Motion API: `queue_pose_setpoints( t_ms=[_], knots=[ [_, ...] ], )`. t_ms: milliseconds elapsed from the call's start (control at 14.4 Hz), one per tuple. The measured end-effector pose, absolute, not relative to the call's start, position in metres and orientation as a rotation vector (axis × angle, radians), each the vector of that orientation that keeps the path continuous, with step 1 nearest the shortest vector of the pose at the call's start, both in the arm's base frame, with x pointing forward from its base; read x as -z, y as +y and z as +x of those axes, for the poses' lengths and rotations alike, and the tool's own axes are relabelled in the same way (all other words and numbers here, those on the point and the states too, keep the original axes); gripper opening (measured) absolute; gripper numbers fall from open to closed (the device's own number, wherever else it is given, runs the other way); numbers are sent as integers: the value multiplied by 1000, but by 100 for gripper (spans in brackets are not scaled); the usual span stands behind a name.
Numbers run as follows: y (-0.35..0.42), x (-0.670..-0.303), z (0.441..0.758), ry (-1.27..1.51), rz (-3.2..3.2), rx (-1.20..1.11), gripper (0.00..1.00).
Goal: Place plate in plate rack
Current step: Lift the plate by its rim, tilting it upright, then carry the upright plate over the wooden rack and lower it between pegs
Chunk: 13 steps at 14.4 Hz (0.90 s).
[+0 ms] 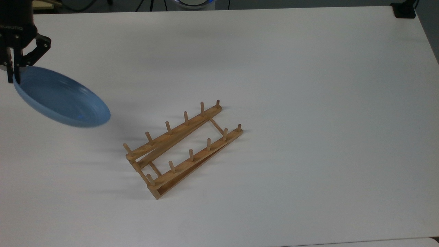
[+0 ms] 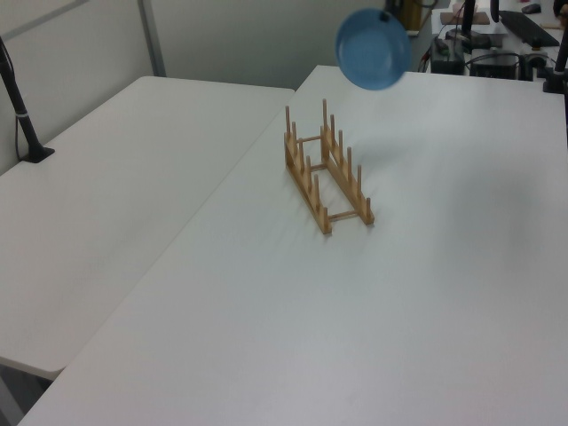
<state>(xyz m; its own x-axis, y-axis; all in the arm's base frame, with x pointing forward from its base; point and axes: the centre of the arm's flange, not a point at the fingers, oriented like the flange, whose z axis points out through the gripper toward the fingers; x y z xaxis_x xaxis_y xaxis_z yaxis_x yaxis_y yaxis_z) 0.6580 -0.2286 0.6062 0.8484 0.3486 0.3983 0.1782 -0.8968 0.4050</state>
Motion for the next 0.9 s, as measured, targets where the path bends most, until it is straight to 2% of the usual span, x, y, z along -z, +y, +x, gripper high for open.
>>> queue_pose_setpoints(
  t_ms=[139,486,694,902],
  knots=[
    [-195,-623,669,420,2587,-757,6],
    [-112,-628,688,416,2419,-720,6],
    [-75,-617,697,382,2325,-701,6],
    [-38,-591,712,390,2281,-692,6]
  ],
)
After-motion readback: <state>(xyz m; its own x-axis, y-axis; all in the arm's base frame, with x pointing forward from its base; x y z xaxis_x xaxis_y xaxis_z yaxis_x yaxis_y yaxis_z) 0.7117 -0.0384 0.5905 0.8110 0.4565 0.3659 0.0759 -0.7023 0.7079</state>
